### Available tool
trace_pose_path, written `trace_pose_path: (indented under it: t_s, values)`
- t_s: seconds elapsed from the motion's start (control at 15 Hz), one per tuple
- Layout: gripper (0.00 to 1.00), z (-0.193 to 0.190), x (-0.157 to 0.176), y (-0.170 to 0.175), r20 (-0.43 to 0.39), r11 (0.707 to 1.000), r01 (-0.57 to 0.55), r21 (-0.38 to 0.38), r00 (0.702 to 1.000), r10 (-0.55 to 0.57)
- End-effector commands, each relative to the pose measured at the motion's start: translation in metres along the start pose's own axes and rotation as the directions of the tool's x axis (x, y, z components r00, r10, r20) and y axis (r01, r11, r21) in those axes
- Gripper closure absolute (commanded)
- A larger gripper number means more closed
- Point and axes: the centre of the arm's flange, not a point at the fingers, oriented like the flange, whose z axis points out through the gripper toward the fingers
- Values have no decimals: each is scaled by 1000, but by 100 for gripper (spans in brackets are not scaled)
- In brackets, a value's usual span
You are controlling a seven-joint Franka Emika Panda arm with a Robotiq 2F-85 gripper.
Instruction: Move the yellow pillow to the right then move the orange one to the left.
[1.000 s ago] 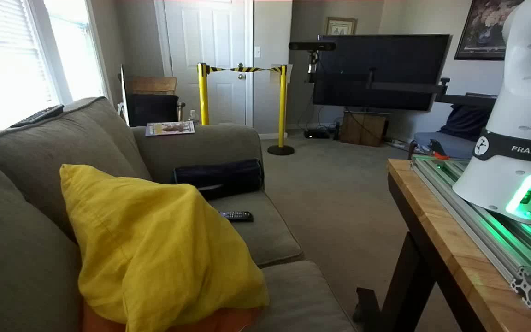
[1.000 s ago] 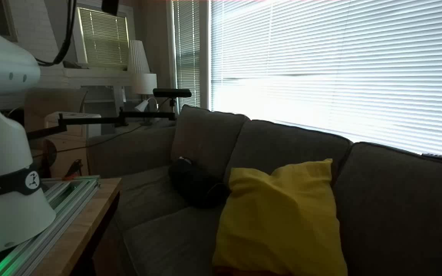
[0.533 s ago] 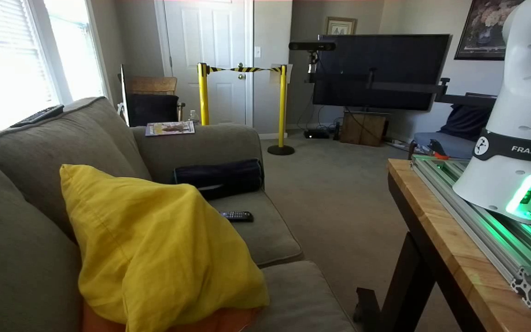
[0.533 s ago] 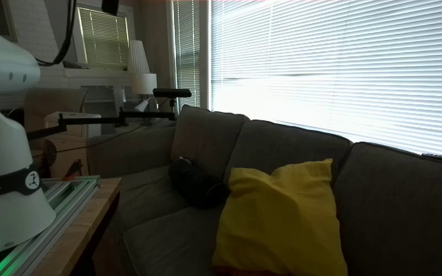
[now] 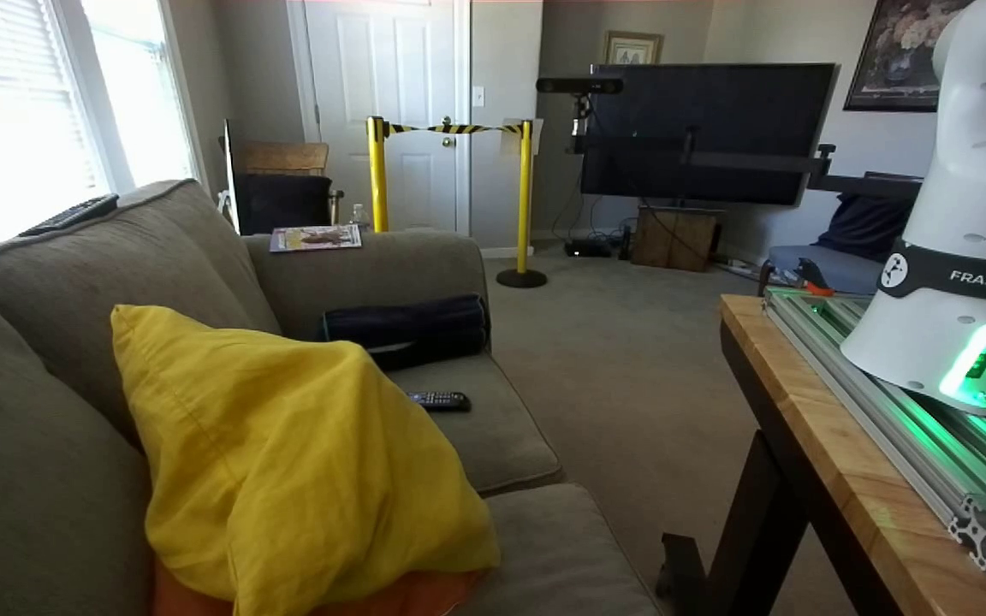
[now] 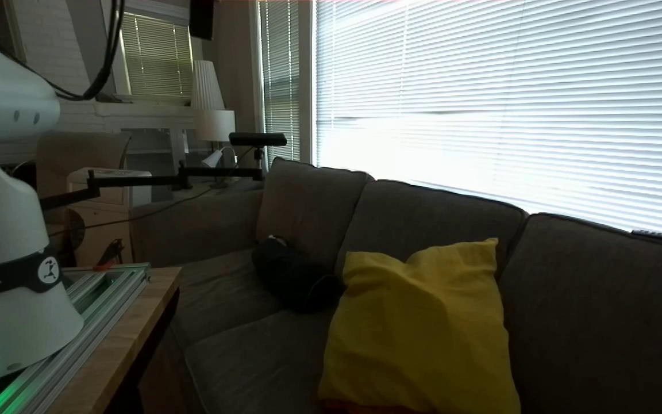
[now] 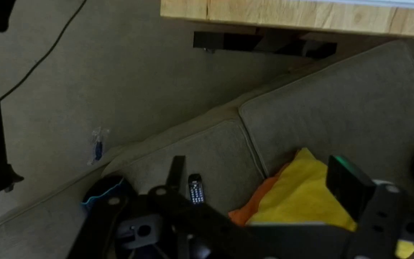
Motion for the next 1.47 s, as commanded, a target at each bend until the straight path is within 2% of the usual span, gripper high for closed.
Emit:
trace_pose_path:
  t_s: [0.0,0.4,0.53,0.6,0.67,0.87,1.27,1.4]
  values:
    - [0,27,45,17,-107,1000,25,-10,994,-26]
    - [0,49,107,-2,-231,991,126,-53,964,-135]
    - [0,61,123,-19,-235,984,172,-43,956,-178]
    - [0,71,130,-30,-196,978,204,-40,958,-208]
    - [0,57,113,-19,-211,987,147,-59,965,-156]
    - [0,72,126,-34,-177,981,184,-55,965,-191]
    - [0,72,126,-34,-177,981,187,-56,965,-194]
    - [0,85,149,-29,-244,975,217,-53,944,-224]
